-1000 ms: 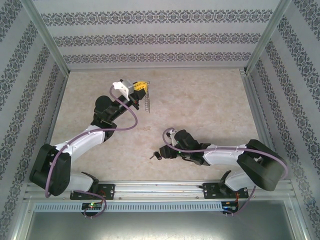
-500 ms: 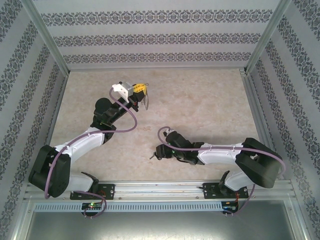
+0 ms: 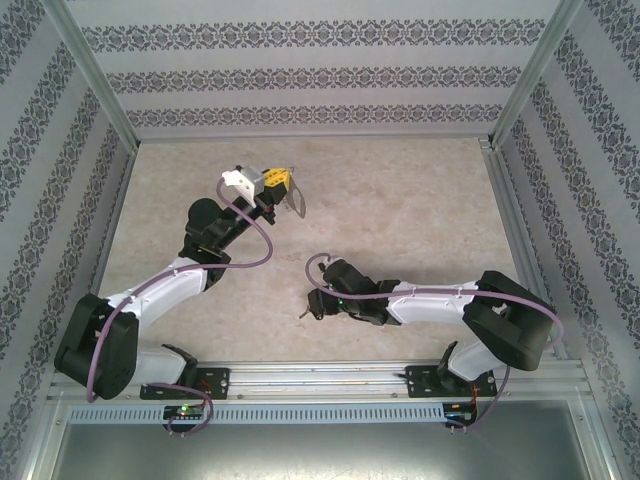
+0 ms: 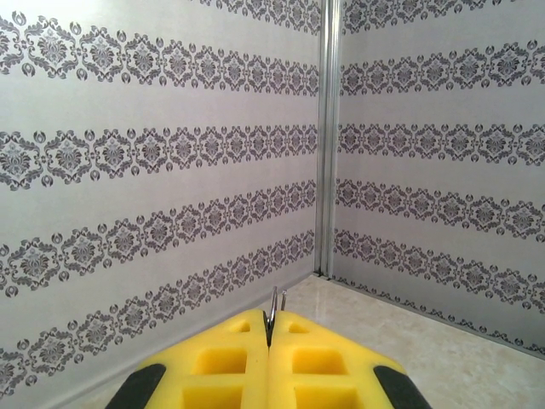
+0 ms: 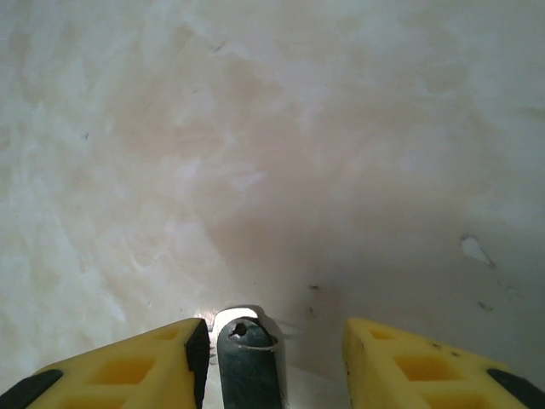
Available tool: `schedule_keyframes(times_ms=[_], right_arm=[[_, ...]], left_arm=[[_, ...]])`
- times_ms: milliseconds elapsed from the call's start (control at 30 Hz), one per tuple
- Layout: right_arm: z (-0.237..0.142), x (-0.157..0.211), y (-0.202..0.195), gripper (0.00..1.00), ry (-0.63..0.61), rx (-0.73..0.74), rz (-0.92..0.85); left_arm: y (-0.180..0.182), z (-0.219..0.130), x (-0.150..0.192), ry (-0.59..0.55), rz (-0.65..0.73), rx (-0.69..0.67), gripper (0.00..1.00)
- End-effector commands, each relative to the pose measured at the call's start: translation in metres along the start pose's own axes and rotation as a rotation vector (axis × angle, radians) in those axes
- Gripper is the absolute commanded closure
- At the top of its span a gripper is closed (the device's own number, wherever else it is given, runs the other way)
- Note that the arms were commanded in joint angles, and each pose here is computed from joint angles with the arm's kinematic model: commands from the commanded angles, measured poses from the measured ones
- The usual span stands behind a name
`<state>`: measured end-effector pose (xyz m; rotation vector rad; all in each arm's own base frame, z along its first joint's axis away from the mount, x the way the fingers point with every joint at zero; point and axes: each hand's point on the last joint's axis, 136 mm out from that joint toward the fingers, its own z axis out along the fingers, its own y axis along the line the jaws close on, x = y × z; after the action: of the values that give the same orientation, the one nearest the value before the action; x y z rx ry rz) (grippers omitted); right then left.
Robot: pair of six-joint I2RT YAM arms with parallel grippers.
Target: Put the keys on the keyring
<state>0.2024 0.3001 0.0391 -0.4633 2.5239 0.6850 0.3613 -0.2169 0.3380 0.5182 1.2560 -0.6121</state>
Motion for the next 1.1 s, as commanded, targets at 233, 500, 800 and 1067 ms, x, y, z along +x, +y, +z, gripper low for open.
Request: schedule_keyframes(times_ms=[233, 500, 800, 1067], right_arm=[[-0.005, -0.004, 0.007, 0.49, 0.004, -0.089, -0.411], [-0.001, 0.000, 0.012, 0.50, 0.046, -0.171, -0.442], [0.013, 0.006, 0.012, 0.52, 0.089, -0.185, -0.457], [0.023, 0.003, 0.009, 0.63, 0.100, -0.185, -0.449]], left_arm=[[-0.006, -0.005, -0.022, -0.059, 0.029, 0.012, 1.00], [-0.006, -0.004, -0.026, -0.065, 0.022, 0.016, 1.00], [-0.007, -0.003, -0.026, -0.066, 0.011, 0.019, 1.00], [-0.007, -0.003, -0.028, -0.069, 0.005, 0.022, 1.00]])
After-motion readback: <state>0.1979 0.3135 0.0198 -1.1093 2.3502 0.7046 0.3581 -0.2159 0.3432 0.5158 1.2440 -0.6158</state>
